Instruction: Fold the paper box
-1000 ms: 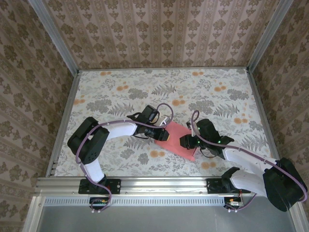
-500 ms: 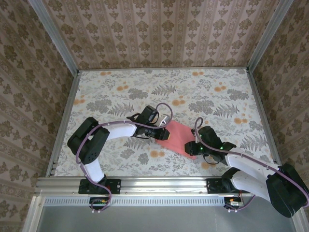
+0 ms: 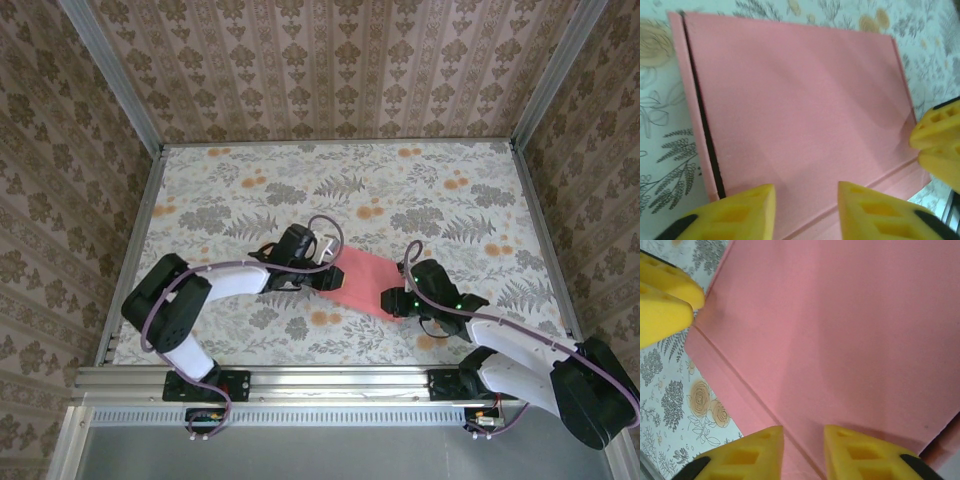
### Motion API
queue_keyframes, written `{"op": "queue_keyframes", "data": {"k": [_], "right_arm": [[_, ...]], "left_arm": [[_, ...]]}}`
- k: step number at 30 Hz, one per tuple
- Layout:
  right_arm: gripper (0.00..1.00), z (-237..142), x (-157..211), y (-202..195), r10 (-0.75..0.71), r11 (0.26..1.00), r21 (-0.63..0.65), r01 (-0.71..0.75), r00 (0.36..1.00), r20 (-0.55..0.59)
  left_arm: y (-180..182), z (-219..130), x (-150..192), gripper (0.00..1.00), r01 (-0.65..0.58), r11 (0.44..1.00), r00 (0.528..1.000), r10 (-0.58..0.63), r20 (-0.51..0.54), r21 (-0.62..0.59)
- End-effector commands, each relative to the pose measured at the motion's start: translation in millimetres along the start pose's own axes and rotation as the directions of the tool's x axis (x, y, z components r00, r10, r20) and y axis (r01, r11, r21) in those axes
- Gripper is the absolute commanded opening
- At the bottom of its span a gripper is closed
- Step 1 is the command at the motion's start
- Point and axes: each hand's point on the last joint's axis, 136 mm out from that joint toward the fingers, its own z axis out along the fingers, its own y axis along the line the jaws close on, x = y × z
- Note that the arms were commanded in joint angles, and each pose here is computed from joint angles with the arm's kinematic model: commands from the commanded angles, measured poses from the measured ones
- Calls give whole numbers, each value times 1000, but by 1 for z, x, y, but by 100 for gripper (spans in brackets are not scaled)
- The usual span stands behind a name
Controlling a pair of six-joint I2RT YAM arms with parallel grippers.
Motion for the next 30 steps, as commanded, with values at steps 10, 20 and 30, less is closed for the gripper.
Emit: {"op": "queue_keyframes", "data": {"k": [10, 20, 30], "right_arm": [[45, -37, -6, -27, 87, 983, 149, -107, 987, 133], [63, -26, 14, -34, 159, 973, 163, -166, 986, 55], [63, -11, 21, -29, 181, 976, 122, -181, 983, 9]], "left_arm": [[11, -20, -17, 99, -4, 995, 993, 16, 119, -97], [14, -10, -8, 100, 11, 997, 998, -5, 68, -80], [23, 6, 6, 100, 76, 992, 997, -79, -22, -95]]}}
